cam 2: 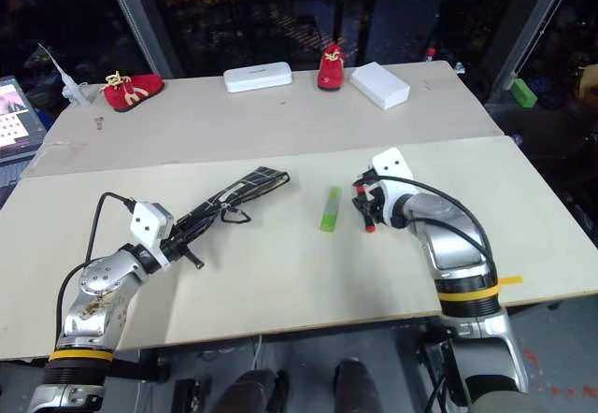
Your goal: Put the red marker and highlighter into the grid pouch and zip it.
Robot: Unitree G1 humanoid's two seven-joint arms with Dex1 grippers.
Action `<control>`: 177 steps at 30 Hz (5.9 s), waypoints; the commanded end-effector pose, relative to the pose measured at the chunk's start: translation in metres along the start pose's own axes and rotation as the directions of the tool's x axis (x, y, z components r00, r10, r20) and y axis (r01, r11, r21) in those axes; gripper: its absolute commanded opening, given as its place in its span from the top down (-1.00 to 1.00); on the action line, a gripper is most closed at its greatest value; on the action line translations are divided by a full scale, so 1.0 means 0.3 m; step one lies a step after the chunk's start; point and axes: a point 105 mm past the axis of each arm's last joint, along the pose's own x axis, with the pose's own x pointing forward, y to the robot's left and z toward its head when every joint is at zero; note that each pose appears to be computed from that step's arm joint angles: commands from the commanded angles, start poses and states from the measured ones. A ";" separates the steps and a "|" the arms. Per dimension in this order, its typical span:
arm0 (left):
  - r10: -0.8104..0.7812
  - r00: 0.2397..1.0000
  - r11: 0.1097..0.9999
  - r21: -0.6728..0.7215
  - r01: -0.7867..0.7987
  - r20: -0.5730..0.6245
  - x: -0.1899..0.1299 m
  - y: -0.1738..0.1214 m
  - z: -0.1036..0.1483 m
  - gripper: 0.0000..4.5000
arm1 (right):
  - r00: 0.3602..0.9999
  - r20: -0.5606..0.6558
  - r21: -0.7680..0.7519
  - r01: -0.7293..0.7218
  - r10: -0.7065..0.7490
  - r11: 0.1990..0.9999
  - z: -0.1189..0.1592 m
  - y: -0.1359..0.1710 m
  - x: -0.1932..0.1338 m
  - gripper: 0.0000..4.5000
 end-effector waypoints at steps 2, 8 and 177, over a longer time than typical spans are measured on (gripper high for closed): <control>0.004 0.999 1.000 0.011 -0.005 0.052 0.006 0.008 0.048 1.00 | 0.999 -0.002 -0.022 0.047 -0.047 0.999 -0.009 -0.017 0.019 -0.04; 0.007 0.998 1.000 0.009 -0.008 0.058 0.008 0.007 0.051 1.00 | 0.995 -0.081 -0.006 0.050 -0.050 0.999 -0.112 -0.016 0.060 -0.04; -0.068 0.994 0.997 -0.029 0.071 0.081 0.042 -0.046 0.054 1.00 | 0.842 0.248 -0.968 0.196 0.479 0.157 0.305 0.373 0.091 0.53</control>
